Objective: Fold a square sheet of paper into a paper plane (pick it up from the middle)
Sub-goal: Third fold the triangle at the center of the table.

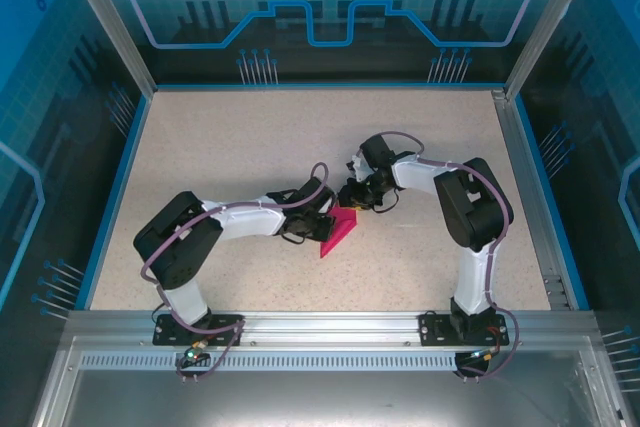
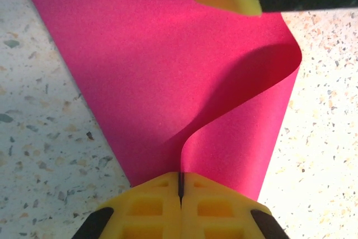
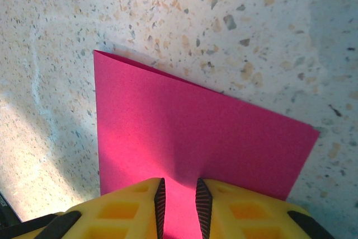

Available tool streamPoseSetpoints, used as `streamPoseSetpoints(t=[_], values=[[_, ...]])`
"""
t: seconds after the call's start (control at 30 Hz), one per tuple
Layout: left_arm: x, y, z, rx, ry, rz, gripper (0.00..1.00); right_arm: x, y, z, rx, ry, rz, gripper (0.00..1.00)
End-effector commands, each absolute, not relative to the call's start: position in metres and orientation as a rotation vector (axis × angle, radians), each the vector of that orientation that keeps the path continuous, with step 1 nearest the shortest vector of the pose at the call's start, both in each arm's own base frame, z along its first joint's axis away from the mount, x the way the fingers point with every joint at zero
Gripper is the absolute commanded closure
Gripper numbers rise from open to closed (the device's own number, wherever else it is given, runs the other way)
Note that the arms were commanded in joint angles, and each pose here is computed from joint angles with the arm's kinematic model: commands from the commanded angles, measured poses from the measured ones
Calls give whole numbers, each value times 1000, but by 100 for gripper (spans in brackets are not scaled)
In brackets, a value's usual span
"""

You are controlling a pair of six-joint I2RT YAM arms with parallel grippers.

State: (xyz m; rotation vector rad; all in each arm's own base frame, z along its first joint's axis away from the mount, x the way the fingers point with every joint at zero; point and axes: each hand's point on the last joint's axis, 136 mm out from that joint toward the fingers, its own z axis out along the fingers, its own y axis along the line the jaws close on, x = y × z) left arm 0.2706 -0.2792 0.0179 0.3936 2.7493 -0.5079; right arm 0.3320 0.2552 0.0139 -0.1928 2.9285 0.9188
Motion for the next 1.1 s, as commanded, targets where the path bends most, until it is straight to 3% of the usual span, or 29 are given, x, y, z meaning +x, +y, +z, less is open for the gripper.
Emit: streamPoseSetpoints(t=[0.0,0.37,0.63,0.9,1.07], values=[[269,-274,17,365,2759,-498,97,306,242,-15,-159,3057,800,74],[270,-274,5,402,2778,-476,97,316,248,19,-162,2960,860,72],[271,-276,8,423,2772,-475,97,312,245,-4,-150,3023,829,73],[271,-277,9,434,2769,-485,98,318,246,18,-156,2947,885,72],[275,-281,19,452,2743,-496,97,315,245,-2,-156,3002,878,76]])
